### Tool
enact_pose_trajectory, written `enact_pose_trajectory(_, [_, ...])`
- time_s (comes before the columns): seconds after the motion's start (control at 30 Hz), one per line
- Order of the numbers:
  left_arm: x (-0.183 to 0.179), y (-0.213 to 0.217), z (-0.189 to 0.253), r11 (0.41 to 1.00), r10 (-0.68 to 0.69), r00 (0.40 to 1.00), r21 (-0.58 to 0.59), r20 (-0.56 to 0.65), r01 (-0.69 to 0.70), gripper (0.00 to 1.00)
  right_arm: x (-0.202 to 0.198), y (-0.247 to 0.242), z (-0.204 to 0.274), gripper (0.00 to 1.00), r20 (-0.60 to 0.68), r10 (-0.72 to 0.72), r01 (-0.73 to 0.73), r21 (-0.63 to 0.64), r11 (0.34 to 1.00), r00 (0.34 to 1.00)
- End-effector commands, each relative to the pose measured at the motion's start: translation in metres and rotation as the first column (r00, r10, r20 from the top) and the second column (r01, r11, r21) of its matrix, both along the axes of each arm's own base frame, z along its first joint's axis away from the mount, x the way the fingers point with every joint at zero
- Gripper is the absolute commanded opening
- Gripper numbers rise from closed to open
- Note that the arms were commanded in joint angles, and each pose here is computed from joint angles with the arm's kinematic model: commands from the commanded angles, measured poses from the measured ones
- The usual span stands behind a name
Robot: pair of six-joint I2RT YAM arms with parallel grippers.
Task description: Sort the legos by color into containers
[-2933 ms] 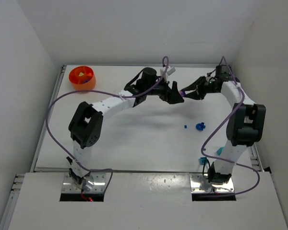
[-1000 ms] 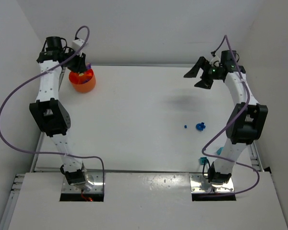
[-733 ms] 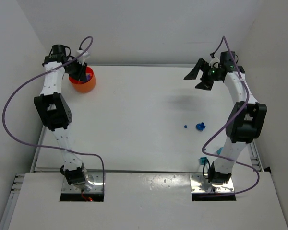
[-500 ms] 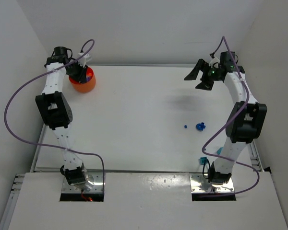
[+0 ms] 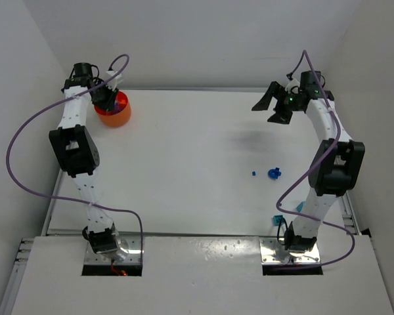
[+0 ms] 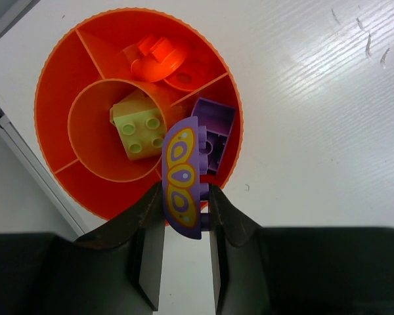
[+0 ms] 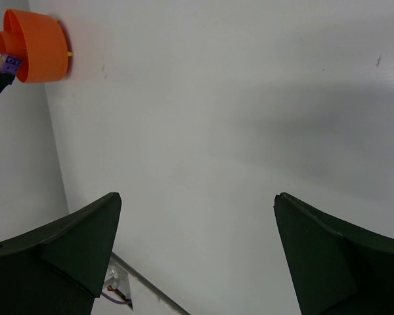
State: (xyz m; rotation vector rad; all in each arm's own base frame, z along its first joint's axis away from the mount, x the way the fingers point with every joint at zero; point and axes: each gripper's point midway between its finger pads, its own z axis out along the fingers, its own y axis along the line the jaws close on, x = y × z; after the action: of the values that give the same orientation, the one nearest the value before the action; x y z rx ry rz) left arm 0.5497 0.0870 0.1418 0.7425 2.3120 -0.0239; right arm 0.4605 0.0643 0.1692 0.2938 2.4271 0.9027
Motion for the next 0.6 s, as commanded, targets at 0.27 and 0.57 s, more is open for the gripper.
enact_pose_trajectory(0.27, [0.003, -0.004, 0.0, 0.999, -0.015, 1.0, 0.041, 0.015, 0.015, 0.01, -0.001, 0.004, 0.014, 1.0, 0.057, 0.023, -0.022, -0.024, 0.999, 0.998])
enact_pose_trajectory(0.57, [0.011, -0.004, 0.0, 0.999, 0.012, 0.999, 0.052, 0.03, -0.013, 0.36, -0.002, 0.006, 0.015, 1.0, 0.058, 0.029, -0.028, -0.017, 0.999, 0.998])
